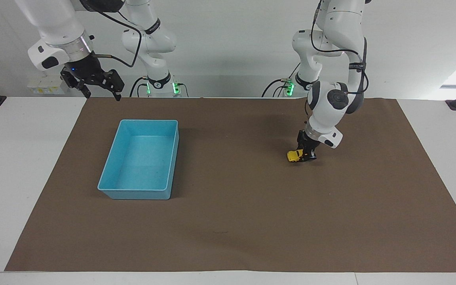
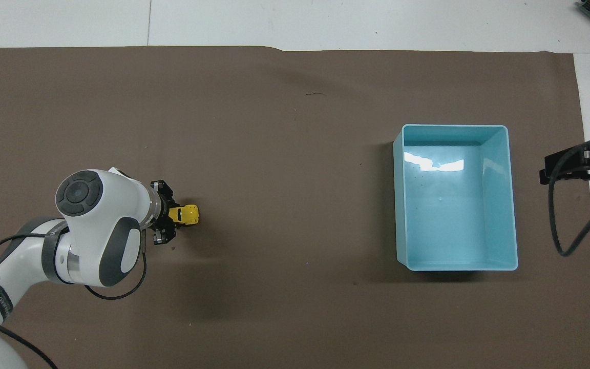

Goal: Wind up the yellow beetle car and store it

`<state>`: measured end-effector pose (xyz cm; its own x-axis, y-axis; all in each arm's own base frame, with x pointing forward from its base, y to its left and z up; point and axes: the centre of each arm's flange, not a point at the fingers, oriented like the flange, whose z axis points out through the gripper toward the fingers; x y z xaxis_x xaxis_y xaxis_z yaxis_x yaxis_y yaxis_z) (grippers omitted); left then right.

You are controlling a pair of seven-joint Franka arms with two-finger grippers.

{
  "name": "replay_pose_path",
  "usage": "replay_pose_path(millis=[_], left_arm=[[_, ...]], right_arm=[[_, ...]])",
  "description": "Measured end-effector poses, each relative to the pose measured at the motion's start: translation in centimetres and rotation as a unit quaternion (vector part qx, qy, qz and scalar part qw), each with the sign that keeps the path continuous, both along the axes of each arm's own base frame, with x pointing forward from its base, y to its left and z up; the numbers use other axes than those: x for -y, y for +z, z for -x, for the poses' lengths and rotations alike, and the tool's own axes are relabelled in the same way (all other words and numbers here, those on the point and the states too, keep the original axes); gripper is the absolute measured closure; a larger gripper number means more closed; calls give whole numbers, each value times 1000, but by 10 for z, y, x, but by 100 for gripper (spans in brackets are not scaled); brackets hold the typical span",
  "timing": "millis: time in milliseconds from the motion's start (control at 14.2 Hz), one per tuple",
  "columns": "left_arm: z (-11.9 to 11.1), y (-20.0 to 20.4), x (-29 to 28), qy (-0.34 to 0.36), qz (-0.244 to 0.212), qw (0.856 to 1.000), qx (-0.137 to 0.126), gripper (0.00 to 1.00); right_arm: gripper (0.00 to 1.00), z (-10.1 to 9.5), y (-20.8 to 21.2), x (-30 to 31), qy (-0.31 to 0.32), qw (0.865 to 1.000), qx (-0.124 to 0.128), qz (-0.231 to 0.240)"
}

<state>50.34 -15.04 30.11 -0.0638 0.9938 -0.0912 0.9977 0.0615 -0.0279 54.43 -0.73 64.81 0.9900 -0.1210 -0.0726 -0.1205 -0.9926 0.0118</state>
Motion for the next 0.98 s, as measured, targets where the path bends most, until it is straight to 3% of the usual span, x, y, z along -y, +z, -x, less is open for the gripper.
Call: replay_pose_path(millis=[211,422,562,984], left_arm=[[-1,0,-2,1,0,1000,-1,55],[-12,0,-6,6,-1,1000,-9,28],[-24,17,-1,4,0,1000,-16,2],[-40,49,6,2,5,1000,-13,0]], right_arm=[[0,0,0,0,0,1000,0,0],[0,0,0,0,0,1000,0,0],[0,0,0,0,0,1000,0,0],[0,0,0,0,0,1000,0,0]])
